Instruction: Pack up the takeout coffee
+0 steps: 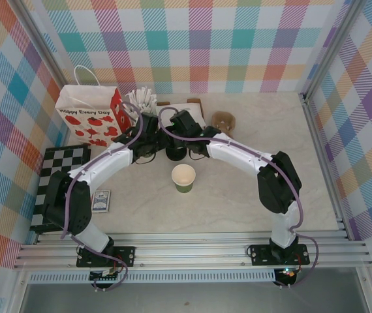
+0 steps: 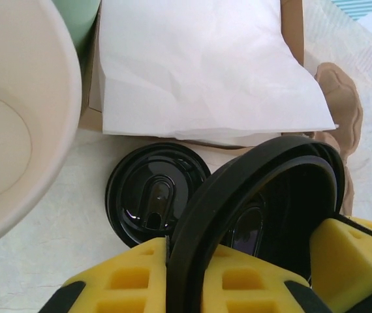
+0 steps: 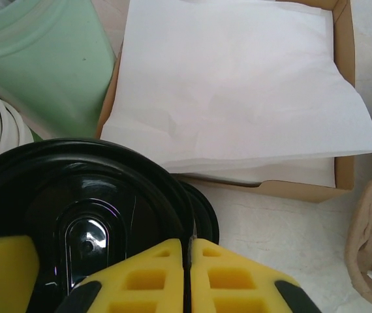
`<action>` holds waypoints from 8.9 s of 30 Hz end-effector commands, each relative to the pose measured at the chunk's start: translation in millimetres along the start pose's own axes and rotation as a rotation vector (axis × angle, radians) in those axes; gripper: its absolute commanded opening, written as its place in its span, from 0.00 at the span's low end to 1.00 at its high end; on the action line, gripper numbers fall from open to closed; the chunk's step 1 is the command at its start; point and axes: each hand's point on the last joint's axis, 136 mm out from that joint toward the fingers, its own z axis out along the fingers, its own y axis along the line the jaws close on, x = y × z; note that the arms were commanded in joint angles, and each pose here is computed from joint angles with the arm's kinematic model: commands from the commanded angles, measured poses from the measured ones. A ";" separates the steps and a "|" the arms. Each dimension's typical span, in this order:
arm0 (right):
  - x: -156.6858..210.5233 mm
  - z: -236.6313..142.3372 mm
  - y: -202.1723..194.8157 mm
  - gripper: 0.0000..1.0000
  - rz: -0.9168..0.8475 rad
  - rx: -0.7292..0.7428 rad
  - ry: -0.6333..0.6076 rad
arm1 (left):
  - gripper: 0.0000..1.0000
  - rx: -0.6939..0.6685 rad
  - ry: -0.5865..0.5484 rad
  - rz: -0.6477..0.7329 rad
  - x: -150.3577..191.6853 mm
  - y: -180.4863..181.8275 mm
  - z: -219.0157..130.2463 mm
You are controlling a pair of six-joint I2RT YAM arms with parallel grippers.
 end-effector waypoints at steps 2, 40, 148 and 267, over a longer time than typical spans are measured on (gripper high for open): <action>-20.5 -25.3 15.2 0.18 0.002 -0.101 0.002 | 0.00 -0.025 -0.046 0.166 -17.9 -9.6 -11.0; -23.9 -71.9 -5.3 0.43 -0.487 -0.396 0.121 | 0.00 0.281 0.189 0.840 0.5 -59.3 -53.0; -64.4 -335.5 89.4 0.00 -1.822 -0.040 -1.949 | 0.33 1.025 0.327 0.659 6.0 -123.5 -274.2; 146.4 -94.0 -26.7 0.77 0.522 -0.674 0.481 | 0.00 -0.195 0.429 0.360 131.3 -15.8 -59.5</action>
